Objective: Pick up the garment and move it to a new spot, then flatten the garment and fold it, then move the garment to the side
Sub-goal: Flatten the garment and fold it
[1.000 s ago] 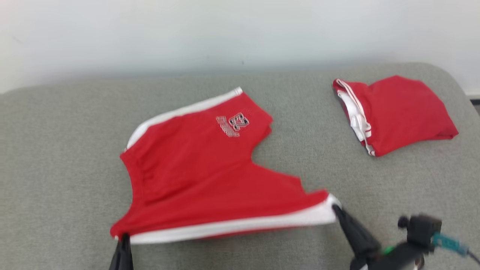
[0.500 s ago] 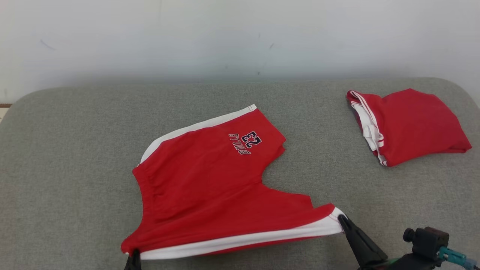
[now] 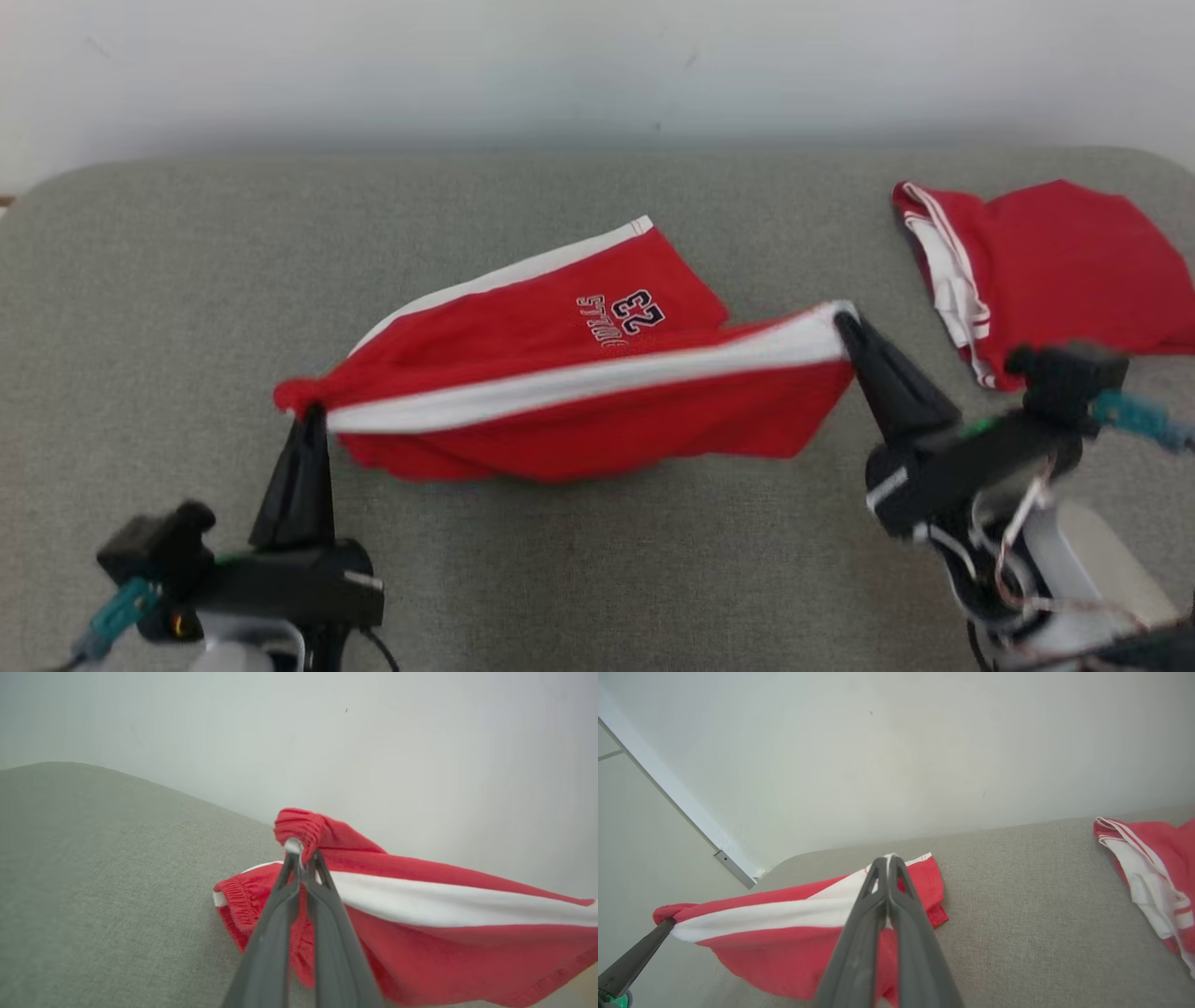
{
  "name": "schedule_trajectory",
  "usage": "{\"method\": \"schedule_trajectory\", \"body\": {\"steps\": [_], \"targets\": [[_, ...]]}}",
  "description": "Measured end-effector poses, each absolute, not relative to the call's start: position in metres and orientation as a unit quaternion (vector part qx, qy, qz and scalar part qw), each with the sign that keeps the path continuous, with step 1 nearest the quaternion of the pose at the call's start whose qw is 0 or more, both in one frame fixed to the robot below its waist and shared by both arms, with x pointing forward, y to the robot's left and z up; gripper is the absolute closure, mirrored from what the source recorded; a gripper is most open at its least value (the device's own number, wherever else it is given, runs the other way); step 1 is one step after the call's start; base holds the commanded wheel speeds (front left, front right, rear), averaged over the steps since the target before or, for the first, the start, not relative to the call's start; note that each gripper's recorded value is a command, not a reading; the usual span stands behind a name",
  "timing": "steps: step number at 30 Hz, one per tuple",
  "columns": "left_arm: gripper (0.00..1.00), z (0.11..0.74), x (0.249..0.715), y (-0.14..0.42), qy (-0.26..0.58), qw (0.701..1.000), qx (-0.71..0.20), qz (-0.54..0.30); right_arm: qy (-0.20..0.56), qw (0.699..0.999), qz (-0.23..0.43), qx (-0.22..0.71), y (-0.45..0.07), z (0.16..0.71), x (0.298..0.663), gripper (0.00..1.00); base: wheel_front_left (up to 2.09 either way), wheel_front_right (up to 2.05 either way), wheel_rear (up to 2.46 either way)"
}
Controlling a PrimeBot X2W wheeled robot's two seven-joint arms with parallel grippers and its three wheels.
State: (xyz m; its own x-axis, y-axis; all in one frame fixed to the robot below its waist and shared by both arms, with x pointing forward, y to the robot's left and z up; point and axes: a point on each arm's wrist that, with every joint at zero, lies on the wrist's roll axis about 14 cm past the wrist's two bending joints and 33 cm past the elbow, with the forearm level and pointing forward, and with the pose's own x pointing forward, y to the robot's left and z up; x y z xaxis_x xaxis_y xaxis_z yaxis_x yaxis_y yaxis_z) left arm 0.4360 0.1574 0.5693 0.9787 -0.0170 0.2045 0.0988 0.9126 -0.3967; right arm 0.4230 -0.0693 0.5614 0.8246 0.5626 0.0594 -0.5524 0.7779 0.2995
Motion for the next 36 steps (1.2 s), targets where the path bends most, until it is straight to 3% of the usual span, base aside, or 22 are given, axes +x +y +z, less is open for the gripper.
{"method": "schedule_trajectory", "body": {"steps": [16, 36], "targets": [[1.0, 0.532, 0.525, 0.167, -0.041, 0.977, -0.208, -0.006, 0.081, 0.95, 0.279, 0.115, -0.043, 0.528, 0.553, 1.0, 0.0, 0.0, 0.0], [1.0, 0.479, 0.574, 0.173, 0.015, 0.984, -0.175, -0.008, 0.144, 0.953, 0.252, 0.091, -0.022, 0.466, 0.62, 1.0, 0.0, 0.0, 0.0]]}}
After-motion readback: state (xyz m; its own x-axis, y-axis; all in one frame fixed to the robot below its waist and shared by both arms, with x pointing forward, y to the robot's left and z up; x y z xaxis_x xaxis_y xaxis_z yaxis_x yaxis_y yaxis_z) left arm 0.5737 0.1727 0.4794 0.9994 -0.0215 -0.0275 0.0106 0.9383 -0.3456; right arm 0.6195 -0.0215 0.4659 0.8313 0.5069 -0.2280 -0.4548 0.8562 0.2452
